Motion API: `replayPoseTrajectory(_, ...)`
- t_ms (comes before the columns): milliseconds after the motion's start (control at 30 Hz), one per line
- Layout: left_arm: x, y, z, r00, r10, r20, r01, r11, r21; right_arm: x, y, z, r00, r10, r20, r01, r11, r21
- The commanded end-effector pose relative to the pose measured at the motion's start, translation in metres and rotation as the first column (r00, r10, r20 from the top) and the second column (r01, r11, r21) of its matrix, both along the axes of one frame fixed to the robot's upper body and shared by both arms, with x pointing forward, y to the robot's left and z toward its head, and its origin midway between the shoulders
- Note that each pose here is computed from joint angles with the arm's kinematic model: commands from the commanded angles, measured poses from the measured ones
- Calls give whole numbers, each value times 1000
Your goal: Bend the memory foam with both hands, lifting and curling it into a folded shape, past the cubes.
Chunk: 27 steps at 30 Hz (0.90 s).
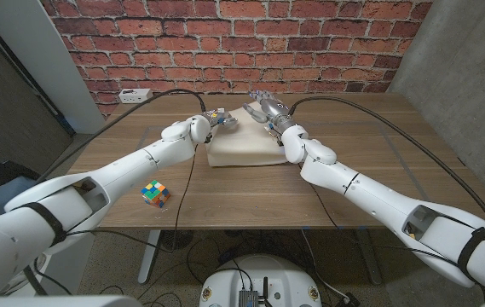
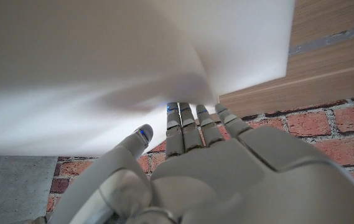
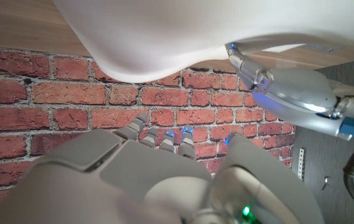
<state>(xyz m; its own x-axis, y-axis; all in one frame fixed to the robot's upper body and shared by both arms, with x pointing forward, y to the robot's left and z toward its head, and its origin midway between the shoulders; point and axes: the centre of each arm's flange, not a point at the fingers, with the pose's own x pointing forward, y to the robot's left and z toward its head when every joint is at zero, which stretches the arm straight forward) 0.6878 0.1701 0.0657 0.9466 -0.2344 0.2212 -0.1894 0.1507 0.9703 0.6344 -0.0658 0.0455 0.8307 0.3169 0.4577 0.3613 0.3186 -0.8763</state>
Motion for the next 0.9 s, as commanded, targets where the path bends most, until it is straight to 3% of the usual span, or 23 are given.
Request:
replayPoseTrajectory(33, -5, 0, 0, 1000, 0, 7, 0, 1000, -1, 9, -5, -4, 980, -135, -145, 125, 989, -79)
replayPoseTrajectory(400, -10, -1, 1, 1000, -2, 17, 2, 1000, 0, 13, -4, -11, 944, -235, -230, 195, 963, -185)
replayPoseTrajectory(600, -13, 2, 2, 999, -6, 33, 7, 1000, -12, 18, 7, -20, 911, -323, -257, 242, 922, -304)
replayPoseTrajectory(900, -22, 11, 8, 996, -21, 88, 26, 998, -50, 25, 11, -26, 887, -361, -289, 246, 898, -365)
